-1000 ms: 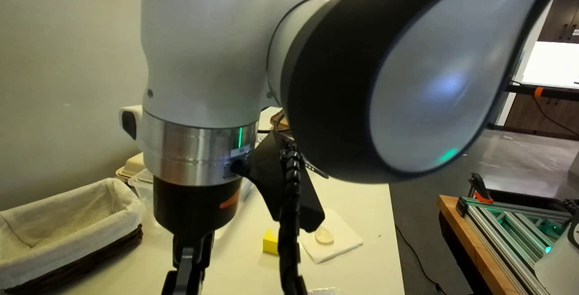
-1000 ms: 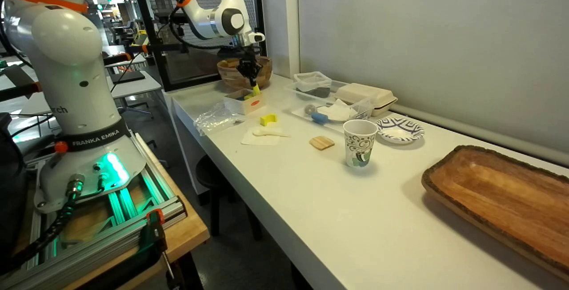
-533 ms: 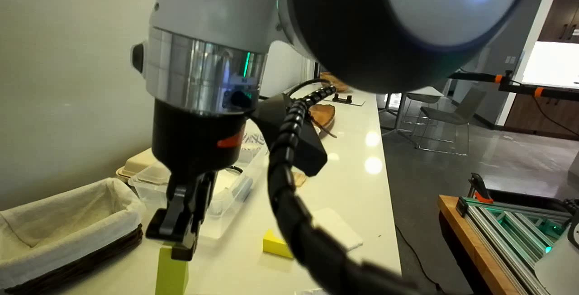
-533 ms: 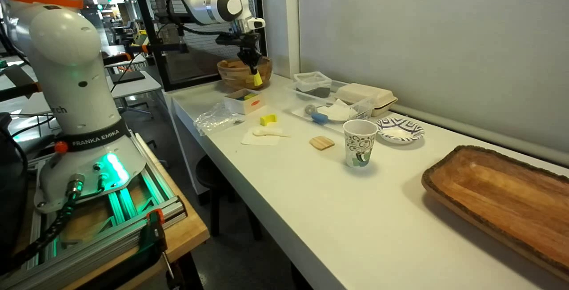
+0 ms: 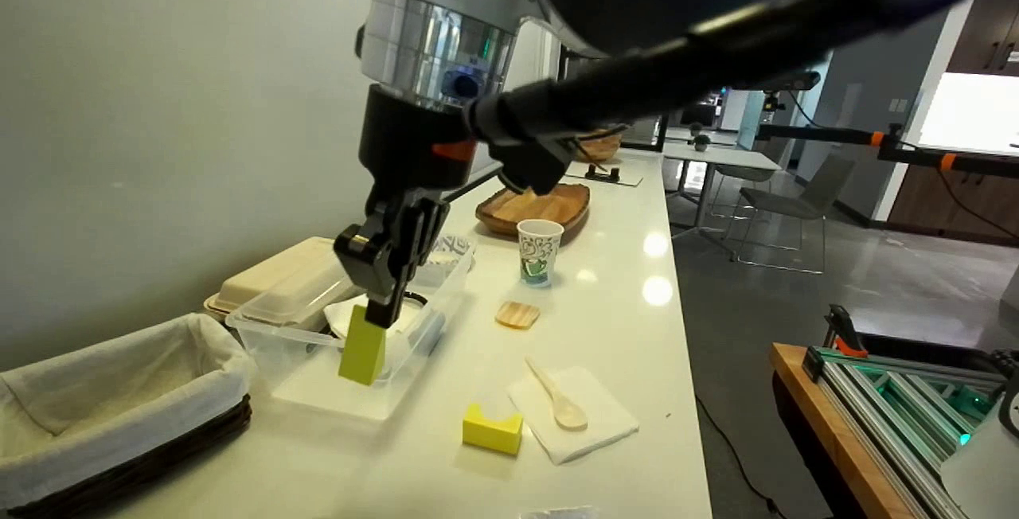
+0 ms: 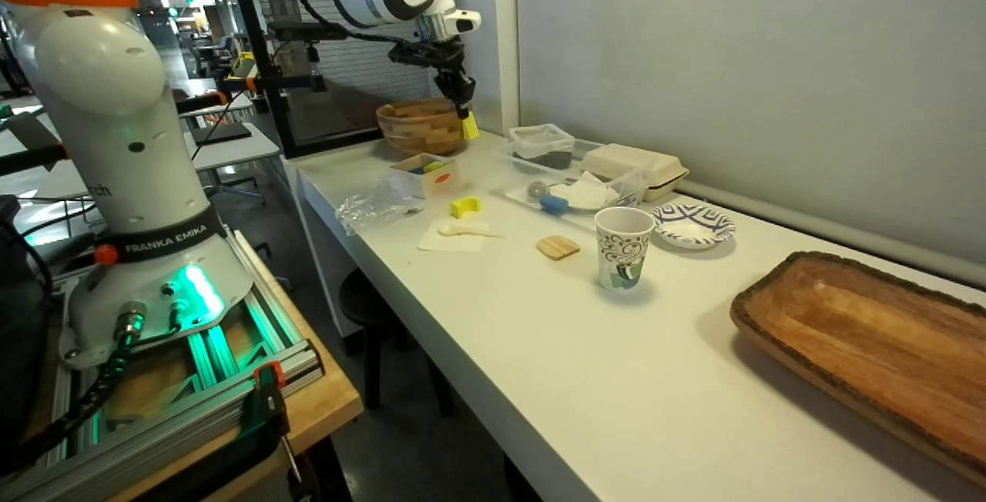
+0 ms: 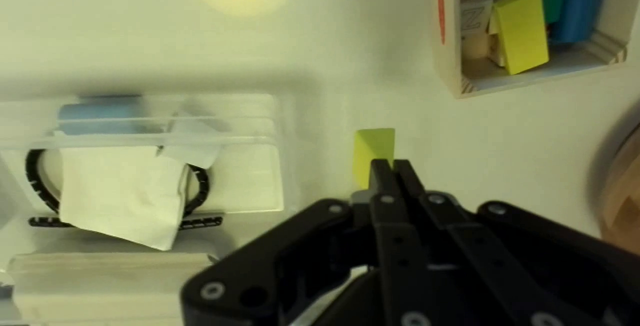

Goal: Remove two yellows block from the box

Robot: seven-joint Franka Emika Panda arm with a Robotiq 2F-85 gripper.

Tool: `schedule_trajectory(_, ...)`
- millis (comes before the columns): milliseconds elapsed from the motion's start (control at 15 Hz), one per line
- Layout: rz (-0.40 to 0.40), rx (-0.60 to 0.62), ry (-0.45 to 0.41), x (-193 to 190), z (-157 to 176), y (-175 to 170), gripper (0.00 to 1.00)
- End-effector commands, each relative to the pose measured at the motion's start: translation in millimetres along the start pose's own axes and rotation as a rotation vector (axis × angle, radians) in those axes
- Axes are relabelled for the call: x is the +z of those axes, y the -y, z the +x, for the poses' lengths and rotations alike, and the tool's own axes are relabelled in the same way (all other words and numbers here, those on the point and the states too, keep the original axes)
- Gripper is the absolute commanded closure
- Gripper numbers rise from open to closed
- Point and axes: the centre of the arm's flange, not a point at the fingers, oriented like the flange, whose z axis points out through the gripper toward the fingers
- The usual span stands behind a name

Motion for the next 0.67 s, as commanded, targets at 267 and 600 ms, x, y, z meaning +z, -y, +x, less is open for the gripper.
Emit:
schedule_trajectory(267,0.006,0.259,0.034,7,-47,-71,0.99)
schedule_trajectory(600,0.040,0.386,0.010,28,-69,-116,0.99)
